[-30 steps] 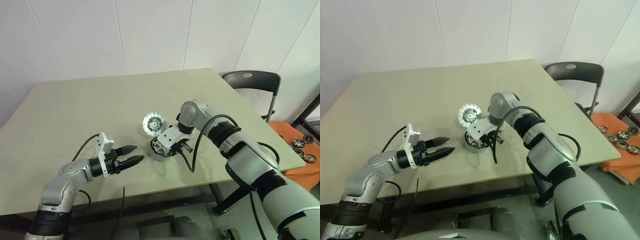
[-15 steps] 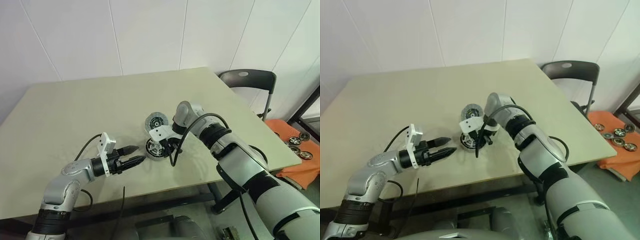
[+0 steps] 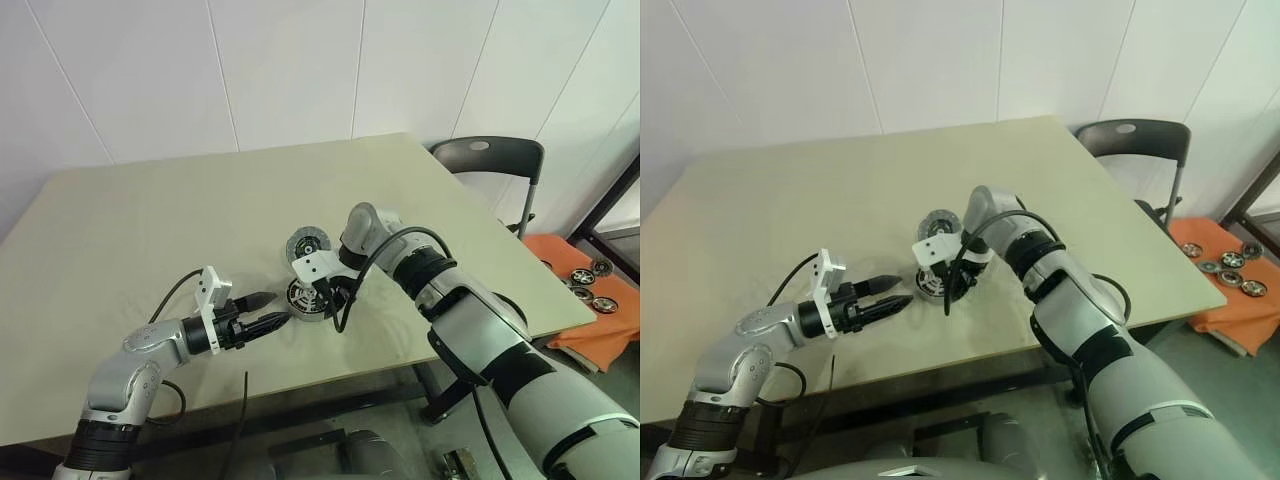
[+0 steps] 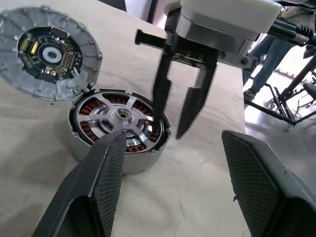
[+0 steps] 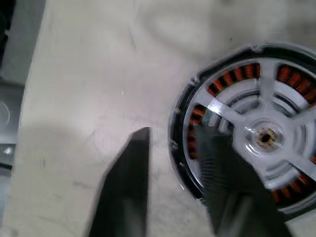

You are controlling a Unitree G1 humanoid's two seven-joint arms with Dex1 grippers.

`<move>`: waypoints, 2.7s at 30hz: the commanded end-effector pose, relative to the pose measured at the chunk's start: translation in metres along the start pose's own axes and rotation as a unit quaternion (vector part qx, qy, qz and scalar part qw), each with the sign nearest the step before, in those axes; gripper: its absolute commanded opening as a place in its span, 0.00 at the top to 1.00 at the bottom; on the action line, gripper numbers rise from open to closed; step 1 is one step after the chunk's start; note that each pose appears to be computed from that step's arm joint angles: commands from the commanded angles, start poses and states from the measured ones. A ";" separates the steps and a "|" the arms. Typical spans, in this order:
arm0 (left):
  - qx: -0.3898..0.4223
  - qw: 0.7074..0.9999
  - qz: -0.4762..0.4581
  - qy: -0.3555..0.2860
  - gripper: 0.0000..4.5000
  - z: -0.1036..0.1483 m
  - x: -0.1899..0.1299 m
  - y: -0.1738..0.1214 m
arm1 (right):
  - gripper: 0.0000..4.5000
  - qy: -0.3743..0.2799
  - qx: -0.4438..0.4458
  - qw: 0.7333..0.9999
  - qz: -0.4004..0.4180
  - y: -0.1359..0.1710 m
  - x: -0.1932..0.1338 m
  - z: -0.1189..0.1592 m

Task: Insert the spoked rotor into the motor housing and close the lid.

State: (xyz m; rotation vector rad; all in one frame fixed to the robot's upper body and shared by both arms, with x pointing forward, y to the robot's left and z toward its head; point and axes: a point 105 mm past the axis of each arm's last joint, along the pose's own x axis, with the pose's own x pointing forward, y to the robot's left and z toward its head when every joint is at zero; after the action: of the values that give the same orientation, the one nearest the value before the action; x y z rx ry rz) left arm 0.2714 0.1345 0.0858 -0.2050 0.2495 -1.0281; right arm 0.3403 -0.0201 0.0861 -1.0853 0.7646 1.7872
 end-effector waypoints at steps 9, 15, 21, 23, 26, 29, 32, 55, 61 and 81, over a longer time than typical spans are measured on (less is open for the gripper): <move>0.015 1.000 -0.008 -0.012 0.27 0.011 -0.001 -0.001 | 0.58 -0.062 -0.094 0.993 -0.027 0.006 -0.023 0.028; 0.015 1.000 -0.010 -0.010 0.27 0.011 -0.003 0.001 | 0.58 -0.065 -0.156 0.984 -0.064 0.011 -0.046 0.023; 0.016 1.000 -0.013 -0.007 0.27 0.012 -0.003 0.002 | 0.58 -0.029 -0.268 0.953 -0.140 0.007 -0.052 0.006; 0.017 1.000 -0.014 -0.007 0.27 0.013 -0.001 0.002 | 0.58 -0.013 -0.320 0.934 -0.158 0.007 -0.046 0.000; 0.018 1.000 -0.016 -0.007 0.27 0.013 0.000 0.002 | 0.58 0.008 -0.352 0.924 -0.150 0.009 -0.040 -0.010; 0.018 1.000 -0.018 -0.007 0.27 0.013 0.001 0.002 | 0.58 0.003 -0.348 0.927 -0.140 0.010 -0.036 -0.013; 0.018 1.000 -0.017 -0.007 0.27 0.013 0.000 0.002 | 0.58 0.005 -0.343 0.929 -0.137 0.009 -0.034 -0.015; 0.012 1.000 -0.007 -0.007 0.27 0.010 -0.004 -0.002 | 0.58 0.032 -0.339 0.930 -0.137 0.001 -0.016 -0.020; 0.012 1.000 -0.004 -0.008 0.27 0.011 -0.003 0.000 | 0.58 0.027 -0.346 0.928 -0.136 0.002 -0.016 -0.015; 0.013 1.000 -0.003 -0.011 0.27 0.012 -0.003 0.001 | 0.85 0.035 -0.336 0.930 -0.147 -0.004 -0.017 -0.015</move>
State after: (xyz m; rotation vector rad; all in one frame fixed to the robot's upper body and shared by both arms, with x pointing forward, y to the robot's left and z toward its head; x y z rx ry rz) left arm 0.2712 0.1364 0.0828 -0.2139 0.2726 -1.0298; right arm 0.3485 -0.0474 0.0831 -1.5951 0.0369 1.8199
